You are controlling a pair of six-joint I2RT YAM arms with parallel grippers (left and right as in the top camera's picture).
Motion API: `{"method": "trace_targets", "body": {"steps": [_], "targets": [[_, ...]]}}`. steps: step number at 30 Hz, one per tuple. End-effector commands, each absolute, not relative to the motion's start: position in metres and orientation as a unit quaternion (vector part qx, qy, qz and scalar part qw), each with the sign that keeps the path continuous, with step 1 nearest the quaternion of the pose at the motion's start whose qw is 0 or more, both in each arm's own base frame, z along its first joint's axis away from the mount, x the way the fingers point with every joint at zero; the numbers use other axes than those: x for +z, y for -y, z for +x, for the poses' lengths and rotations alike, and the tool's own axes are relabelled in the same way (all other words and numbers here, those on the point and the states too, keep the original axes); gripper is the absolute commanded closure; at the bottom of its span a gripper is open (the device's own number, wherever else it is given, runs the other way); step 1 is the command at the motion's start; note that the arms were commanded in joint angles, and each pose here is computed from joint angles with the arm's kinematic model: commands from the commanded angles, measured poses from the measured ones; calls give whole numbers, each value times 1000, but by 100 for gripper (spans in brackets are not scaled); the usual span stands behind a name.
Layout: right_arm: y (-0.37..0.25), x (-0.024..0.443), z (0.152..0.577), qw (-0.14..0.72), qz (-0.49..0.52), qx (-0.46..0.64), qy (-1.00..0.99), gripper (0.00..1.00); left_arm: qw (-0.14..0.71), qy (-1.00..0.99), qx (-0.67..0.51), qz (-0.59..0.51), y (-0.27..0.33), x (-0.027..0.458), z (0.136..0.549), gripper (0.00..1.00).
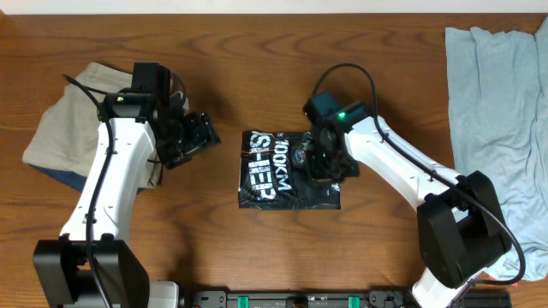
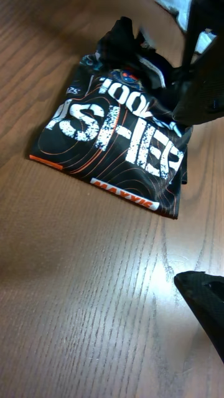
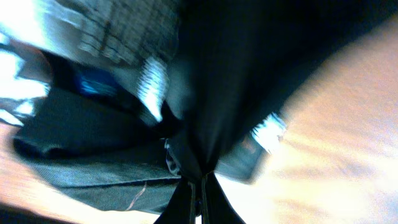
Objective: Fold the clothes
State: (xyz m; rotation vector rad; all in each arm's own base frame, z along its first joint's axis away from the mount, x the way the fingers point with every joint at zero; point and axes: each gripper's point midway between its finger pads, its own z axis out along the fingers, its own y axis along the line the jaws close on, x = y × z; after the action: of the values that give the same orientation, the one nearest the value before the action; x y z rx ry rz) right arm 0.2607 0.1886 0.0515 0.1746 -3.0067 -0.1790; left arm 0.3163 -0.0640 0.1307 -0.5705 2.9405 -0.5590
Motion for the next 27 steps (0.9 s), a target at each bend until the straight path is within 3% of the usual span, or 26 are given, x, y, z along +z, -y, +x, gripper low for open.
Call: {"method": "trace_targets", "body": {"steps": [1, 3, 6, 8, 11, 14, 21, 27], "targets": [[-152, 53, 263, 59, 30, 26, 997, 99, 45, -965, -182, -183, 63, 129, 314, 23], [-134, 55, 255, 73, 27, 66, 995, 99, 45, -965, -182, -183, 63, 129, 313, 23], [-120, 57, 248, 87, 27, 99, 991, 74, 45, -965, -182, -184, 63, 129, 313, 23], [-119, 56, 246, 89, 27, 102, 990, 69, 45, -965, -182, -183, 63, 129, 313, 23], [-118, 56, 247, 89, 26, 101, 991, 79, 44, -965, -181, -184, 63, 129, 313, 23], [-118, 60, 254, 80, 19, 96, 992, 80, 44, -965, -181, -184, 63, 129, 313, 23], [-152, 77, 290, 26, 64, -1, 998, 74, 44, -965, -181, -184, 63, 129, 313, 23], [-195, 72, 311, -13, 112, -108, 988, 74, 44, -965, -181, -184, 63, 129, 313, 23]]}}
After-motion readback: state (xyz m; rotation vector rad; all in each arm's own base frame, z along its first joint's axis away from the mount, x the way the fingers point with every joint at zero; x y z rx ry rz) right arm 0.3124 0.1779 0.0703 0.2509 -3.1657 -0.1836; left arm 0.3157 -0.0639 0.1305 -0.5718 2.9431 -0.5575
